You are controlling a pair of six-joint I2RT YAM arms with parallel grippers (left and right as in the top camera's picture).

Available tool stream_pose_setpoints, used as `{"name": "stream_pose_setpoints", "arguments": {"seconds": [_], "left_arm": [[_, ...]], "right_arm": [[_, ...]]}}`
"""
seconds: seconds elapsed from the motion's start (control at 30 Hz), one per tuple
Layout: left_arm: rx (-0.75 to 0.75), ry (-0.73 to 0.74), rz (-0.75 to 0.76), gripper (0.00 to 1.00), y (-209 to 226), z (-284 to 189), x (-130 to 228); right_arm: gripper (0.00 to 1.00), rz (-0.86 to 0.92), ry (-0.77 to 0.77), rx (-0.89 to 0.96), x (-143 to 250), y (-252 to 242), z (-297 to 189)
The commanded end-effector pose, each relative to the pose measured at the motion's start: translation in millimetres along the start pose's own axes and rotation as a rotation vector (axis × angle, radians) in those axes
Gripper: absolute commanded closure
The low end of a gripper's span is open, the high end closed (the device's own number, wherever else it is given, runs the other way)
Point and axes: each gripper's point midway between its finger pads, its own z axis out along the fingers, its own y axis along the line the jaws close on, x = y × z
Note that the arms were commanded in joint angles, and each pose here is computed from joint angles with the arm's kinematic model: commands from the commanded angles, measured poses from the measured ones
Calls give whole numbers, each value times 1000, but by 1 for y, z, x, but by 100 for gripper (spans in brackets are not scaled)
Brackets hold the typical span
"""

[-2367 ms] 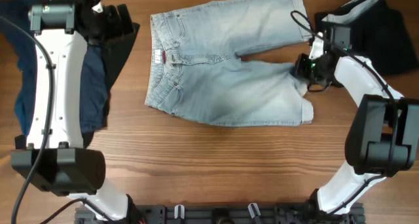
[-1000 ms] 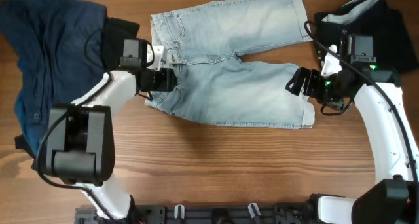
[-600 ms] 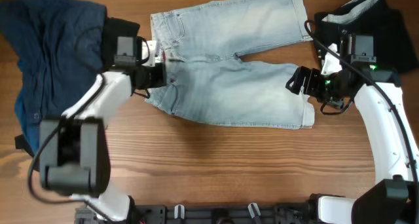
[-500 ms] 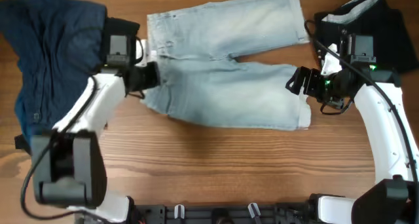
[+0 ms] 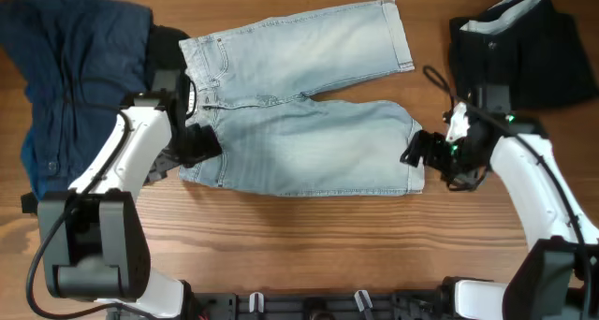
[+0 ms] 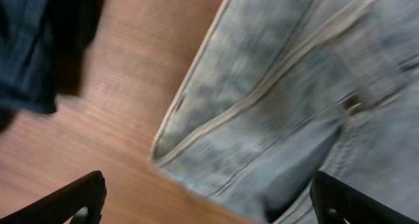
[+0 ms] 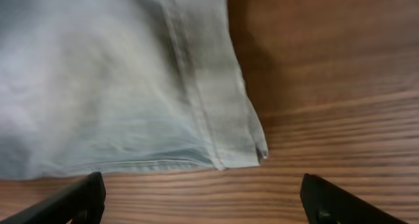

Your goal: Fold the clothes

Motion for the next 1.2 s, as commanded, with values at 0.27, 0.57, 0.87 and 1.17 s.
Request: {"name": "stream_pose_setpoints", "arguments": {"seconds": [0.27, 0.57, 0.87, 1.17], "left_arm": [[106, 47, -141, 12, -7, 64, 37], [164, 5, -140, 46, -17, 67, 28], [177, -6, -140, 96, -17, 69, 30], [313, -214, -137, 96, -11, -35, 30]], "right_arm": [[17, 244, -43, -4, 21, -26, 62], [42, 225, -22, -22, 34, -3, 73], [96, 246, -24, 60, 41, 0, 72], [96, 243, -203, 4, 7, -8, -43]]}}
